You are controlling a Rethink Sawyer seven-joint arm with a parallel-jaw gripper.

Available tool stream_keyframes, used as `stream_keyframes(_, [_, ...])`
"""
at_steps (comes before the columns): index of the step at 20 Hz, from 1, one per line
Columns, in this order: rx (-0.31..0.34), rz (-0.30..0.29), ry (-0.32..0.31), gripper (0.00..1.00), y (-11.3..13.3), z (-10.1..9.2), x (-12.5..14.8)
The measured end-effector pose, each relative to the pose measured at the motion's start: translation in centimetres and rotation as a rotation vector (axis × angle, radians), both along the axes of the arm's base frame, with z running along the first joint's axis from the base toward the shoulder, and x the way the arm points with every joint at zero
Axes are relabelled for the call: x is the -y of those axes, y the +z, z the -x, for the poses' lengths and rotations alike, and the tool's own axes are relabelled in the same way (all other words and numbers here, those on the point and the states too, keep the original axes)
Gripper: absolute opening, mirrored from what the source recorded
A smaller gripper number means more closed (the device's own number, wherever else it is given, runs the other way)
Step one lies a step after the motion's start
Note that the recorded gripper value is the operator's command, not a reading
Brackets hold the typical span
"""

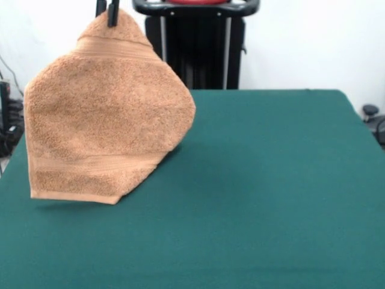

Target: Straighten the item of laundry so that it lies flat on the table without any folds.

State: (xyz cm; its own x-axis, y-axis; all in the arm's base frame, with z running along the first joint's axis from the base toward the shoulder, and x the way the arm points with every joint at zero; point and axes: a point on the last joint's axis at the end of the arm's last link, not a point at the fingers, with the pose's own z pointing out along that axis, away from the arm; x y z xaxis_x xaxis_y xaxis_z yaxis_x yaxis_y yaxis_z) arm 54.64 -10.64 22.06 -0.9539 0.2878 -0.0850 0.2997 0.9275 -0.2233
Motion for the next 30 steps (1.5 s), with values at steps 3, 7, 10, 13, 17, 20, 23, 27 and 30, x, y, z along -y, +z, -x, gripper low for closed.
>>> stream_keyframes(3, [0.000,-0.001,0.001,0.00,0.0,0.0,0.0])
stream_keyframes(7, [0.000,-0.001,0.004,0.00,-0.1,-0.1,-0.1])
stream_keyframes(10, [0.000,-0.001,0.007,0.00,0.0,-0.1,-0.3])
stream_keyframes(13, [0.004,0.002,0.012,0.00,0.3,-0.1,-0.4])
stream_keyframes(17, [-0.001,0.000,0.009,0.00,1.5,0.3,-0.2])
stream_keyframes(20, [-0.019,-0.010,-0.006,0.00,3.6,1.0,0.0])
stream_keyframes(23, [-0.044,-0.018,-0.016,0.00,6.0,2.0,0.4])
stream_keyframes(27, [-0.065,-0.024,-0.033,0.00,9.2,3.2,1.1])
stream_keyframes(30, [-0.069,-0.017,-0.038,0.00,11.0,3.7,1.6])
